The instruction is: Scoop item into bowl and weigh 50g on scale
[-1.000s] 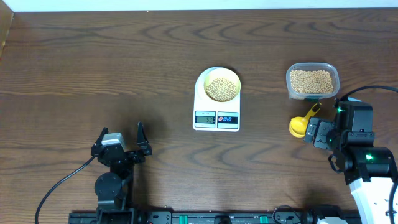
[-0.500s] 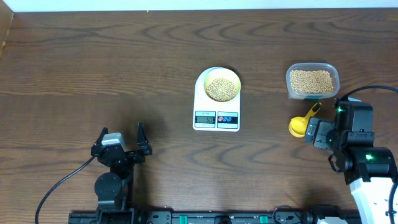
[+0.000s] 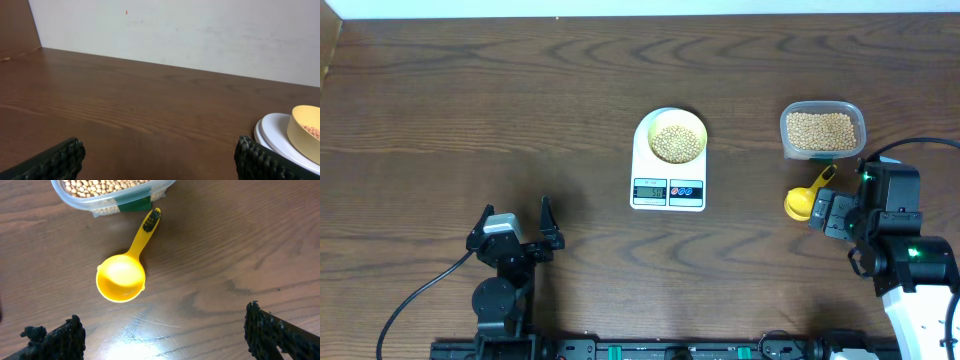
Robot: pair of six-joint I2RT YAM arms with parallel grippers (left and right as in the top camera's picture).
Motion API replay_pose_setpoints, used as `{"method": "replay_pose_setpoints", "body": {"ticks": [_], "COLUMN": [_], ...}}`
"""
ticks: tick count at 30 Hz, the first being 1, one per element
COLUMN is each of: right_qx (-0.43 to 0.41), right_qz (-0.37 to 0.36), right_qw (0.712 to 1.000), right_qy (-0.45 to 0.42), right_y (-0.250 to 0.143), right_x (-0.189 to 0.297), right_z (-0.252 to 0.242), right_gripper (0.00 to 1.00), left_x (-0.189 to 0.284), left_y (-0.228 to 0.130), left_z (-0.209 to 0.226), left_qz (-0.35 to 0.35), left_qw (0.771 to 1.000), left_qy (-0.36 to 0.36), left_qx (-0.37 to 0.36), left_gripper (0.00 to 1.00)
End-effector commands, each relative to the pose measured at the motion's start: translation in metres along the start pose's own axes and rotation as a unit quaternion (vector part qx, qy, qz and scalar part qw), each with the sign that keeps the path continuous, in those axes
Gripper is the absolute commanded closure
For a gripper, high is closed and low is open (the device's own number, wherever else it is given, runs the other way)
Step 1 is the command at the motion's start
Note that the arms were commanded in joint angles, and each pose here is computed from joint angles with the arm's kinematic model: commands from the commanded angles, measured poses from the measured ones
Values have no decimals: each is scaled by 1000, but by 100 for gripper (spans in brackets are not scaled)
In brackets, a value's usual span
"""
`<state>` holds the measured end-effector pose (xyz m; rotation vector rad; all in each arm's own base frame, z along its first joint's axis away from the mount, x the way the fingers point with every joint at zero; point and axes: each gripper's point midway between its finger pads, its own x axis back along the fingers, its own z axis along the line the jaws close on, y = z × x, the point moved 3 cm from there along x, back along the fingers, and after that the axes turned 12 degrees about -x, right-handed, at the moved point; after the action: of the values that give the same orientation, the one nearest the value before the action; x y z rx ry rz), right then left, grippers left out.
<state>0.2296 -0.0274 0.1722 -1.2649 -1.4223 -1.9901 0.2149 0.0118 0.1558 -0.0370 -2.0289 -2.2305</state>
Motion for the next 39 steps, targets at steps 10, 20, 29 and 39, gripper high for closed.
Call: {"method": "replay_pose_setpoints", "body": {"ticks": [10, 20, 29, 39], "right_qx": [-7, -30, -66, -95], "right_qz": [-56, -170, -219, -393], "right_qw": [998, 983, 967, 890], "right_qy": [18, 68, 110, 212], "right_y": [10, 15, 4, 18], "right_x": [26, 81, 83, 52], "right_z": [-3, -12, -14, 8], "right_gripper": [1, 1, 1, 1], "left_x": [0, 0, 0, 0], "left_y": [-15, -15, -15, -15], "left_z": [2, 2, 2, 2], "left_qz": [28, 28, 28, 28], "left_qw": [1000, 1000, 1000, 1000], "left_qy": [9, 9, 9, 9], "left_qx": [-8, -8, -8, -8], "left_gripper": [3, 2, 2, 2]}}
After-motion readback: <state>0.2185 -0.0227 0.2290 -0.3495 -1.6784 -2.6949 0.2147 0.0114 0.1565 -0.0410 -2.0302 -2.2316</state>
